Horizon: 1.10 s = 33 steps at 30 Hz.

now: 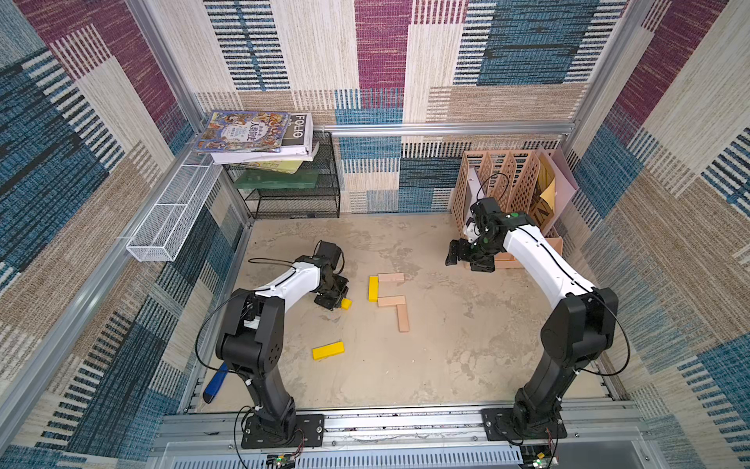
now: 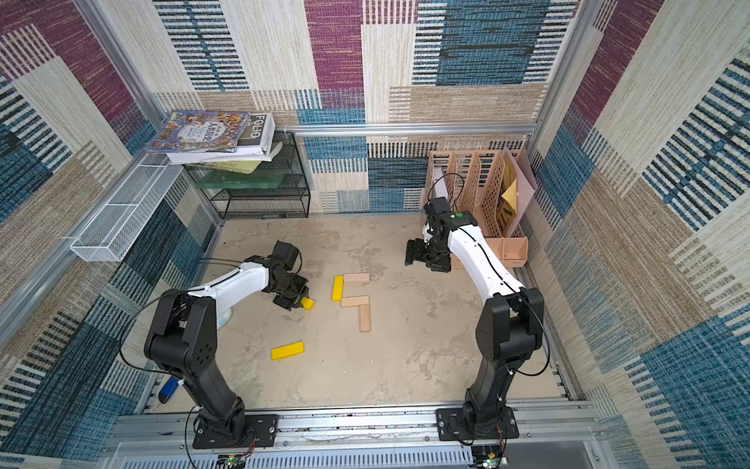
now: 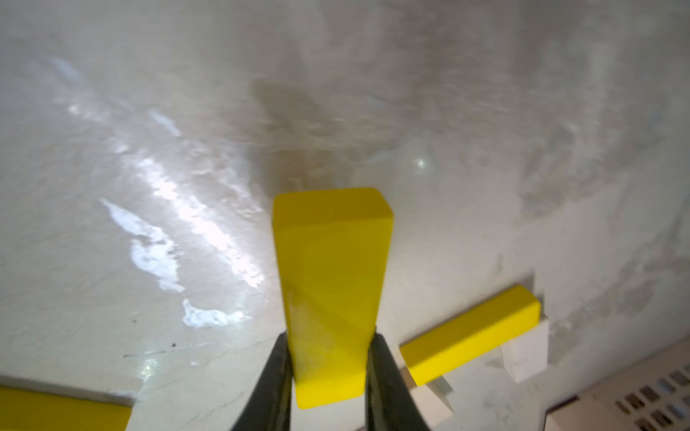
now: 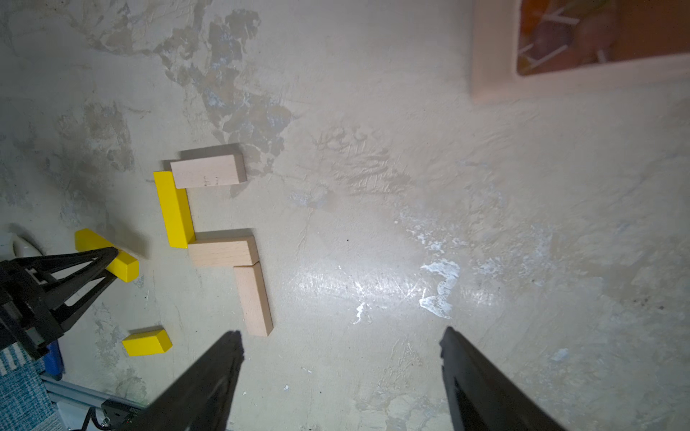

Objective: Assemble the number 6 with building blocks
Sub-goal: Pick up the building block from the center of the board, then assemble the building block at the center of the board.

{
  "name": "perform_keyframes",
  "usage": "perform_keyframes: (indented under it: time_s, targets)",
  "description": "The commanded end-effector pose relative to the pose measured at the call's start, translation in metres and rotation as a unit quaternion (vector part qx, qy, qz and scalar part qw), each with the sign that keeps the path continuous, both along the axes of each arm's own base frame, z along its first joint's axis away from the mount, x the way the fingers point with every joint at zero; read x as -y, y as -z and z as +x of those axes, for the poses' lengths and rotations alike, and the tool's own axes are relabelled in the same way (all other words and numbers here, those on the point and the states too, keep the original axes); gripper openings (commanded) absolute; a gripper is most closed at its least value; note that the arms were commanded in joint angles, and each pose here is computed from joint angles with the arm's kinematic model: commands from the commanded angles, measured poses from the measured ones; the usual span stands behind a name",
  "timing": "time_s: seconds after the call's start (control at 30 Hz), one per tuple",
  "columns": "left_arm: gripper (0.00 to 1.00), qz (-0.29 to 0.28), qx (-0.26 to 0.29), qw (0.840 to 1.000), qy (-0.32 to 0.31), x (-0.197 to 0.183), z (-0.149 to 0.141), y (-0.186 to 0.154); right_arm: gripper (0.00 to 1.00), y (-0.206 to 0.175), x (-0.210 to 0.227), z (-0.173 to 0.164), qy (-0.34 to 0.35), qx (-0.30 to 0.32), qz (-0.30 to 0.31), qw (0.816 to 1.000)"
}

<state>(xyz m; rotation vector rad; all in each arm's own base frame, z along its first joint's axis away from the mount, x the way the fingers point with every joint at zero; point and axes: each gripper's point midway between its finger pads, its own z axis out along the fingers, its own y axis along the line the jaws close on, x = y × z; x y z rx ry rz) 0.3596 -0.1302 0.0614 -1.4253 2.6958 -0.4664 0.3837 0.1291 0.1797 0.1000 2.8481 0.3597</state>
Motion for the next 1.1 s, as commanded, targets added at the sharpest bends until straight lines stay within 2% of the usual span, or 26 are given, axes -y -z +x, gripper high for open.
perform_keyframes:
  time_s: [0.0, 0.17, 0.3, 0.47, 0.67, 0.83, 0.93, 1.07]
  targets:
    - [0.00, -0.003, -0.014, 0.982, 0.191, 0.014, -0.019, -0.009, 0.87, -0.004, -0.001, 0.000, 0.004, -0.002, 0.006, 1.000]
    - [0.00, 0.015, -0.036, 0.940, 0.339, 0.018, -0.053, -0.013, 0.87, -0.006, -0.002, 0.001, 0.006, 0.001, 0.010, 1.000]
    - [0.00, -0.016, -0.063, 0.918, 0.391, 0.034, -0.084, 0.001, 0.87, -0.005, -0.002, -0.001, 0.007, 0.000, 0.014, 1.000]
    - [0.00, -0.023, -0.043, 0.891, 0.452, 0.065, -0.090, 0.012, 0.87, -0.003, -0.002, -0.004, 0.007, 0.000, 0.016, 1.000]
    - [0.00, -0.017, -0.035, 0.870, 0.492, 0.085, -0.089, 0.020, 0.87, -0.005, 0.002, -0.008, 0.007, 0.002, 0.011, 1.000]
    - [0.00, -0.006, -0.031, 0.859, 0.511, 0.090, -0.090, 0.025, 0.87, -0.004, 0.005, -0.012, 0.010, 0.003, 0.012, 1.000]
    - [0.00, 0.001, -0.033, 0.857, 0.514, 0.090, -0.091, 0.028, 0.87, -0.004, 0.006, -0.013, 0.011, 0.004, 0.014, 1.000]
    - [0.00, 0.017, -0.037, 0.863, 0.503, 0.084, -0.090, 0.029, 0.87, -0.006, 0.007, -0.014, 0.013, 0.006, 0.014, 1.000]
